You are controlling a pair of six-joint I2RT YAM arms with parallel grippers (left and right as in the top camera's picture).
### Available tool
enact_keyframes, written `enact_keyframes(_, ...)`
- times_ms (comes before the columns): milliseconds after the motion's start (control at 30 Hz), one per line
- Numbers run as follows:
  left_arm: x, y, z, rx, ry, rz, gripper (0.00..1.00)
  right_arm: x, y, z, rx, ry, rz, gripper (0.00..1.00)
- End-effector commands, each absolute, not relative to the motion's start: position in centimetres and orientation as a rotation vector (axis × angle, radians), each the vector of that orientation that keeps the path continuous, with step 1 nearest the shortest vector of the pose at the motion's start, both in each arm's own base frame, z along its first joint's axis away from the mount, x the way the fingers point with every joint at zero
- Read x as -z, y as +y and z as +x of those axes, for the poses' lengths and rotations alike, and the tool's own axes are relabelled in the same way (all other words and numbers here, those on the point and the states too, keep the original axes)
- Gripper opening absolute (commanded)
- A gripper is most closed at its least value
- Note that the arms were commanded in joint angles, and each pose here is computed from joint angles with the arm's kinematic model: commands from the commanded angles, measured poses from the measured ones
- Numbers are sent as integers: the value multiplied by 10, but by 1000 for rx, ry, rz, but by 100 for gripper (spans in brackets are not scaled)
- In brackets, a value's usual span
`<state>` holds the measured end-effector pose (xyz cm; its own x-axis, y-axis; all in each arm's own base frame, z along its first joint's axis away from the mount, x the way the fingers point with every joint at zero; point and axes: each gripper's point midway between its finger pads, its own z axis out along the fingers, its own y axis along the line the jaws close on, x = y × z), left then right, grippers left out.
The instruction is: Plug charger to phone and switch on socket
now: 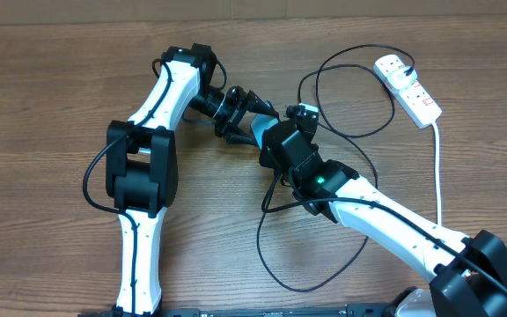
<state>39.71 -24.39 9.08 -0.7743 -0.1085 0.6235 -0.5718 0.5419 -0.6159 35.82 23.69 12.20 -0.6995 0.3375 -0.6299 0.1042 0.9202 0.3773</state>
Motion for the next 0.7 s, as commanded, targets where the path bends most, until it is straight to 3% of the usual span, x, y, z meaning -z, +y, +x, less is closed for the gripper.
enact_keyframes(0,-99,-250,398,-1215,-2247,512,57,-131,238,364,-403,2299,339,45)
enact_keyframes(333,-99,-255,395,-1208,-2246,497,57,-119,239,365,-392,2318,358,45)
enact_keyframes(667,-99,-255,395,-1206,-2249,496,57,-122,240,367,-404,2305,359,35)
